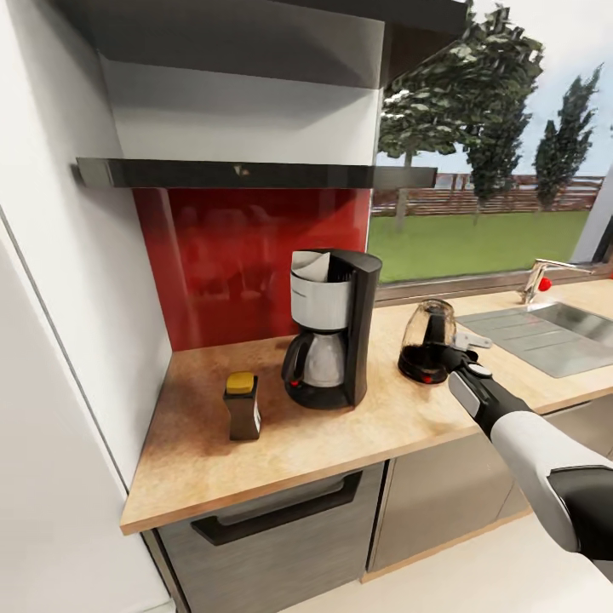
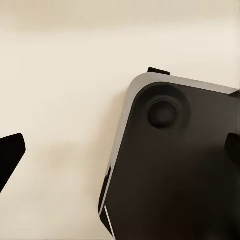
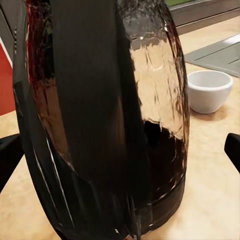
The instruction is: Set up a coffee station on the kitchen countertop: keep the coffee maker on the countertop, move the bottle of coffee from the kitchen shelf to the counter next to the coffee maker, place a paper coffee filter on top of the coffee maker, put the saucer next to the coffee maker with the coffee cup on the saucer, and place the electric kettle next to the coffee maker.
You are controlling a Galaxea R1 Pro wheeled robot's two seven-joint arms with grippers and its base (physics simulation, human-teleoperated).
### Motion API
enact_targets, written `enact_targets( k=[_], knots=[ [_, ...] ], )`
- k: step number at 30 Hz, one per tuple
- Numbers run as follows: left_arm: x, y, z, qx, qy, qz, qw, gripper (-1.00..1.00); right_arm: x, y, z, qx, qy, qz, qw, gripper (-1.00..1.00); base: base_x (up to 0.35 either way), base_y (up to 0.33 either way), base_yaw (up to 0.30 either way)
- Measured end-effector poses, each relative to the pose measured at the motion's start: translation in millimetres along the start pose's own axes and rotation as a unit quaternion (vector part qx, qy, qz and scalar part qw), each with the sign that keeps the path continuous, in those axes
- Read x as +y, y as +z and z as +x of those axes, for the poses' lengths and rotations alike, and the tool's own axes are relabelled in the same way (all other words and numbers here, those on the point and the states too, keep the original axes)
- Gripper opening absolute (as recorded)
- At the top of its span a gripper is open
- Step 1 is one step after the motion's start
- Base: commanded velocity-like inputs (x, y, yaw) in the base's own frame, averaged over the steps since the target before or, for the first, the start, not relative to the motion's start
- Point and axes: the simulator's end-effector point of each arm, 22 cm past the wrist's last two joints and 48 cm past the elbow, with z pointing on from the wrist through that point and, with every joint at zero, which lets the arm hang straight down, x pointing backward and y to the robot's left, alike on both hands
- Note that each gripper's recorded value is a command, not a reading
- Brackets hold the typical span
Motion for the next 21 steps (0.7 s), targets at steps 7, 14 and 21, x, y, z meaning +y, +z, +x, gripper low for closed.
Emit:
enact_targets(
  k=[7, 14, 21],
  knots=[
    [0.0, 0.0, 0.0, 0.000, 0.000, 0.000, 1.0000, 1.00, 0.1, 0.0, -0.3, 0.000, 0.000, 0.000, 1.0000, 1.00, 0.005, 0.004, 0.000],
    [-0.1, 0.0, 0.0, 0.000, 0.000, 0.000, 1.0000, 1.00, 0.3, 0.0, -0.7, -0.001, 0.000, 0.000, 1.0000, -1.00, 0.010, 0.008, 0.000],
    [-0.3, 0.0, 0.0, 0.000, 0.000, 0.001, 1.0000, 1.00, -0.4, 0.0, 0.2, 0.000, 0.000, 0.000, 1.0000, -1.00, 0.000, 0.000, 0.000]
  ],
)
